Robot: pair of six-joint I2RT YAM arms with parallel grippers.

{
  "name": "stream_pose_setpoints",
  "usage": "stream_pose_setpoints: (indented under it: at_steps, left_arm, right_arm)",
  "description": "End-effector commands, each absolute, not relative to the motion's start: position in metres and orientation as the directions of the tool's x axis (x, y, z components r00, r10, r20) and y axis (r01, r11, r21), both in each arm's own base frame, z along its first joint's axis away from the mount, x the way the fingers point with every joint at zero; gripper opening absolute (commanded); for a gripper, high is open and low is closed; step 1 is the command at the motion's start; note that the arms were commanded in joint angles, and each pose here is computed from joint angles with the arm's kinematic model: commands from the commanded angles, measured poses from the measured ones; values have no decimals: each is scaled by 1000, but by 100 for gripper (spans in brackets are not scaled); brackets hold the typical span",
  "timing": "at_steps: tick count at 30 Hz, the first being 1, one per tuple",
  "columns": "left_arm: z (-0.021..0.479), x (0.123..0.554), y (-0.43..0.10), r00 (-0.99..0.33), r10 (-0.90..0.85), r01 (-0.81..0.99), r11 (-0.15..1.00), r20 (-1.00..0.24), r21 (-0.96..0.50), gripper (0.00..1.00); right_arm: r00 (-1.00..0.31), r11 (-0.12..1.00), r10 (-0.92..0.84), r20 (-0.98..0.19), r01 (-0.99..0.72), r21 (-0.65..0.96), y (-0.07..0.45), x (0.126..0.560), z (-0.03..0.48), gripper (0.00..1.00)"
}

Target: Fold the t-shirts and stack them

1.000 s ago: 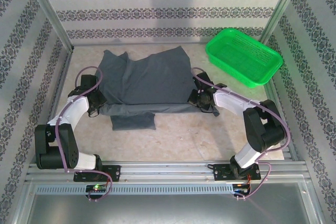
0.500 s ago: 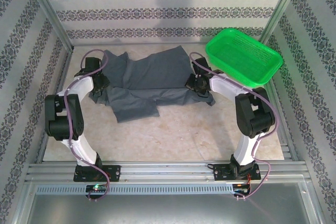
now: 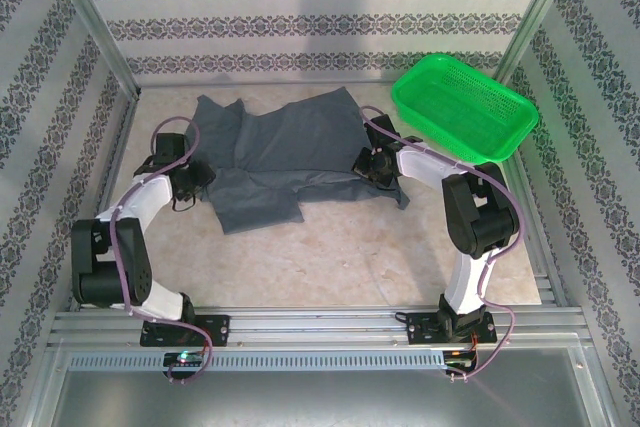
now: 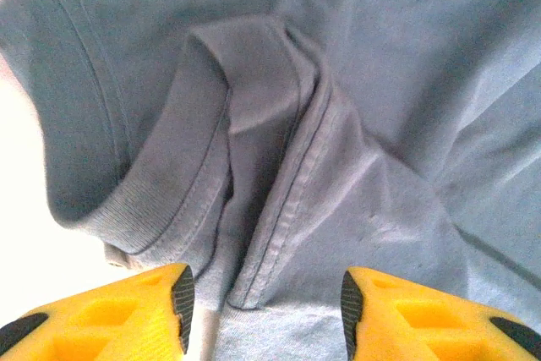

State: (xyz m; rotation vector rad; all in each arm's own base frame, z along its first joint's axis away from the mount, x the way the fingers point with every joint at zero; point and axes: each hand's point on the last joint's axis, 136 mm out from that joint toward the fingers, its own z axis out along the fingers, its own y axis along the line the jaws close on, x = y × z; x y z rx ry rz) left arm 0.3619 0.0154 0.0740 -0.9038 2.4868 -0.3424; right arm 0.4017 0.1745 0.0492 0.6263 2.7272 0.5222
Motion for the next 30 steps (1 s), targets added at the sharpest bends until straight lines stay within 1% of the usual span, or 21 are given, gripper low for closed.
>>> stream_pose_setpoints:
  at_steps: [1,5,11,16,24,30]
  left_arm:
    - [67,374,9,-669,-679,-534,722,-303,-440,48]
    - [54,375,14,-682,-671,-552,733,-290,-397,48]
    - [46,377,9,-687,-669,-537,730,-283,-424,48]
    - [54,373,-1,-694,-667,-528,728,-273,-436,45]
    - [50,361,-10,-711,-656,-527,736,-253,-426,35]
    - [57,357,-11,-726,-643,-527,749,-245,-401,32]
  right_arm:
    - [-861,833,473,-186,368,413,173,400,47,0]
    - [-862,832,473,-180,371,412,173,398,46,0]
    - [-862,832,473,-181,371,412,173,397,46,0]
    - [-863,832,473,-177,372,411,174,398,44,0]
    - [-861,830,476,-181,371,417,175,404,46,0]
    - [-860,829,479,-178,376,414,175,403,44,0]
